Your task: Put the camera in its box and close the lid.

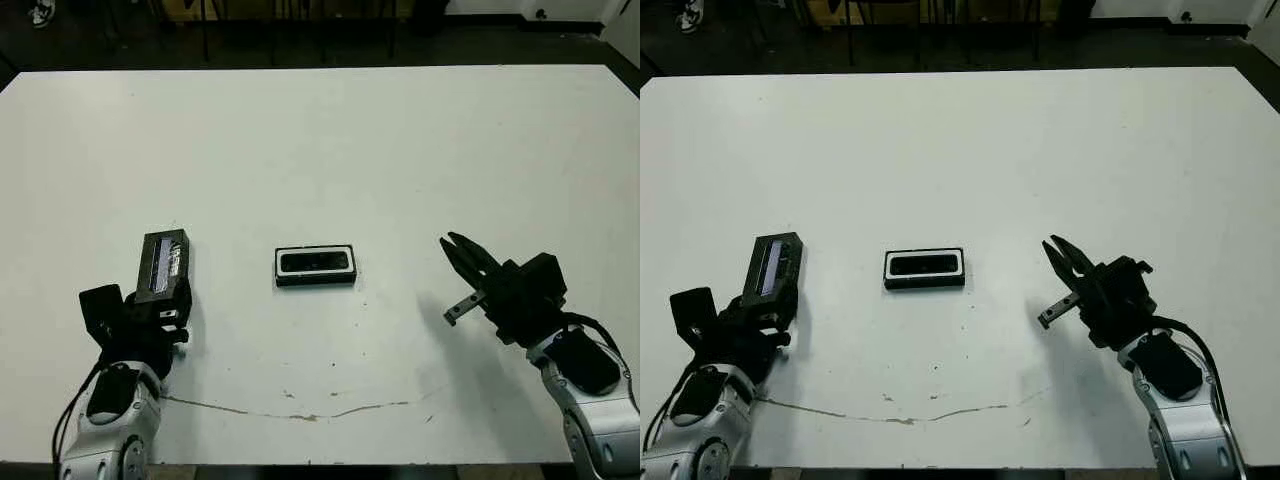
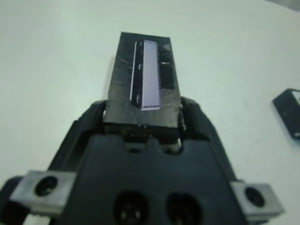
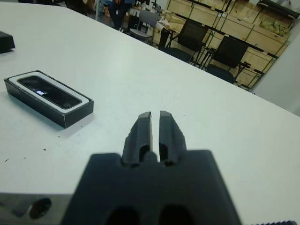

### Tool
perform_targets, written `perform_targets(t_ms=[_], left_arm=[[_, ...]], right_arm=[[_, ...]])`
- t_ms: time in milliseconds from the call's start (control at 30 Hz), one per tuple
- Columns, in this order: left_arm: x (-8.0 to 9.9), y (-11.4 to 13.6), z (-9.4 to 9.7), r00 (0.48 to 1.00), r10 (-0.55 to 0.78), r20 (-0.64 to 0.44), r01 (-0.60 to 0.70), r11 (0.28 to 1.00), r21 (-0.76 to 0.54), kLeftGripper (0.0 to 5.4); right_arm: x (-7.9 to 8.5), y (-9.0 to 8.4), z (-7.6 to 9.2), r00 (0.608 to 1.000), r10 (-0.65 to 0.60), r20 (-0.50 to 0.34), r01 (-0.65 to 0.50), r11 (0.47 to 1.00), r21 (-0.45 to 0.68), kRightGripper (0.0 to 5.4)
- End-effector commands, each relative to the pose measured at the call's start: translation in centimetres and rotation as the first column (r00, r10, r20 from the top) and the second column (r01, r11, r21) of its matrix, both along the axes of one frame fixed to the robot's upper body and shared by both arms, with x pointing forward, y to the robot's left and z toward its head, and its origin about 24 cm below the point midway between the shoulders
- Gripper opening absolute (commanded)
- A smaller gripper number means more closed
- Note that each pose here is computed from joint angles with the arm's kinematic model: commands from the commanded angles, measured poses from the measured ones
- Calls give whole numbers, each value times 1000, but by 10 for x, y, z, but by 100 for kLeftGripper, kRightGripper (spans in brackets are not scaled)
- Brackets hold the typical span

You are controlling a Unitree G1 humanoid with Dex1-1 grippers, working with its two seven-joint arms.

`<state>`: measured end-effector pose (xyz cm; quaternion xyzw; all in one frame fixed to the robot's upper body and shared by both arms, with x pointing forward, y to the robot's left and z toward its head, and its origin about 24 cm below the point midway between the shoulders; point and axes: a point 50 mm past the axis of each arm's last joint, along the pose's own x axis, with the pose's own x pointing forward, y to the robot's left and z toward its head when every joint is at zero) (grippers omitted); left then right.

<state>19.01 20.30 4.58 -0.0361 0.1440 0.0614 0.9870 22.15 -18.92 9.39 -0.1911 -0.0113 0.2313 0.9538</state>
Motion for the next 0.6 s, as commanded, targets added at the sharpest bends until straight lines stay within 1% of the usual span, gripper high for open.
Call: perform_targets(t_ms=[33, 167, 333, 400, 467, 533, 600], left_arm=[[-11, 6, -12, 998, -18, -60, 22, 998, 64, 269], [-12, 4, -8, 997, -54, -60, 61, 991, 121, 269], [-12, 3, 2, 993, -118, -26, 121, 974, 189, 269], [-10, 5, 12, 985, -172, 8, 166, 959, 231, 269], [-5, 8, 24, 964, -261, 40, 239, 928, 286, 269], [2, 12, 37, 939, -337, 69, 303, 904, 302, 269], [11, 15, 54, 900, -429, 81, 379, 859, 343, 269]], right_arm=[[-2, -3, -6, 999, -17, -33, 17, 1000, -18, 0], [-2, -3, -7, 999, -22, -43, 21, 1000, -6, 0], [-2, -3, -7, 999, -20, -39, 19, 1000, -19, 0], [-2, -3, -7, 999, -20, -35, 19, 1000, -23, 0], [-2, -3, -7, 999, -20, -34, 19, 1000, -19, 0], [-2, -3, -7, 999, -21, -36, 21, 1000, -11, 0], [-1, -4, -7, 999, -19, -31, 19, 1000, -9, 0]])
